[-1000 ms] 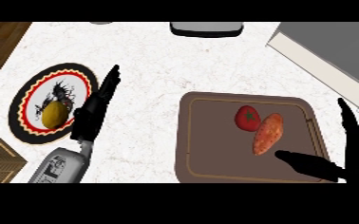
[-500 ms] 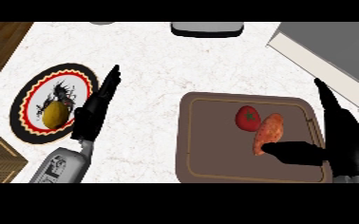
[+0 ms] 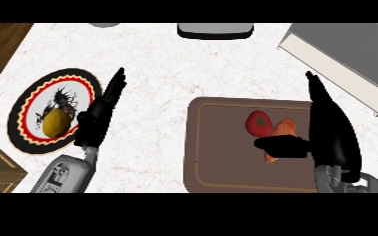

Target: Pick the tomato from the tray and place it in the tiered shelf

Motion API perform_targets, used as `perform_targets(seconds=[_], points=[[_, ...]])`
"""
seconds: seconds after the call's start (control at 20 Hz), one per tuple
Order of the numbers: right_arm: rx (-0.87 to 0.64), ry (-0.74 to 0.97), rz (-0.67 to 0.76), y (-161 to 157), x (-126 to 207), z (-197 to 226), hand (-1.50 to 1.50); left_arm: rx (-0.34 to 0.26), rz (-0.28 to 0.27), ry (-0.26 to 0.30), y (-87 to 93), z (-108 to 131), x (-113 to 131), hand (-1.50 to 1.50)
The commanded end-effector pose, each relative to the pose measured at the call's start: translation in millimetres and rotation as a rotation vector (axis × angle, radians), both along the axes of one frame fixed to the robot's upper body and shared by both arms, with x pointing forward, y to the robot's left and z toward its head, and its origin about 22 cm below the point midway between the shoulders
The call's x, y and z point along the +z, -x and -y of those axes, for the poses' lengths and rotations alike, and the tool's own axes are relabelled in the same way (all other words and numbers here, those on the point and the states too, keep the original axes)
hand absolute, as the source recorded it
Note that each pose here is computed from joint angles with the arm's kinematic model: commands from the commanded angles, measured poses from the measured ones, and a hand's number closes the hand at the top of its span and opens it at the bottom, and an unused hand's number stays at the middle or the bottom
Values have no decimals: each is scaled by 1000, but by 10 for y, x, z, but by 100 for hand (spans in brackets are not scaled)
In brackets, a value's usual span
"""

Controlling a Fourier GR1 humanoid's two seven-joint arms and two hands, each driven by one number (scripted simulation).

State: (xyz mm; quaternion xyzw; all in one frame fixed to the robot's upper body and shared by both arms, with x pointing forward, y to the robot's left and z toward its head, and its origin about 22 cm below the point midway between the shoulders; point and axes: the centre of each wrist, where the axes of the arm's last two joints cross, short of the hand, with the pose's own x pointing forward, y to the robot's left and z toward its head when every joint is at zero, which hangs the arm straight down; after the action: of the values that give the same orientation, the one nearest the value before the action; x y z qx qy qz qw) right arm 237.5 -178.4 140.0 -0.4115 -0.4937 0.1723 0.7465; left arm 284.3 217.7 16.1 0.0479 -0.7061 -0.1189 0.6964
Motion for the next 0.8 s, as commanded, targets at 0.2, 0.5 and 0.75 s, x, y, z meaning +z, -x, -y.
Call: perform_targets(seconds=[0.2, 0.5, 0.75], points=[[-158, -4, -141, -120, 25, -358, -150, -12, -19, -3, 59, 34, -45, 0], [-172, 12, -176, -205, -97, -387, -150, 12, -8, -2, -30, 24, -28, 0], [-199, -5, -185, -190, -150, -332, -150, 24, 7, -12, -87, -112, -87, 0]])
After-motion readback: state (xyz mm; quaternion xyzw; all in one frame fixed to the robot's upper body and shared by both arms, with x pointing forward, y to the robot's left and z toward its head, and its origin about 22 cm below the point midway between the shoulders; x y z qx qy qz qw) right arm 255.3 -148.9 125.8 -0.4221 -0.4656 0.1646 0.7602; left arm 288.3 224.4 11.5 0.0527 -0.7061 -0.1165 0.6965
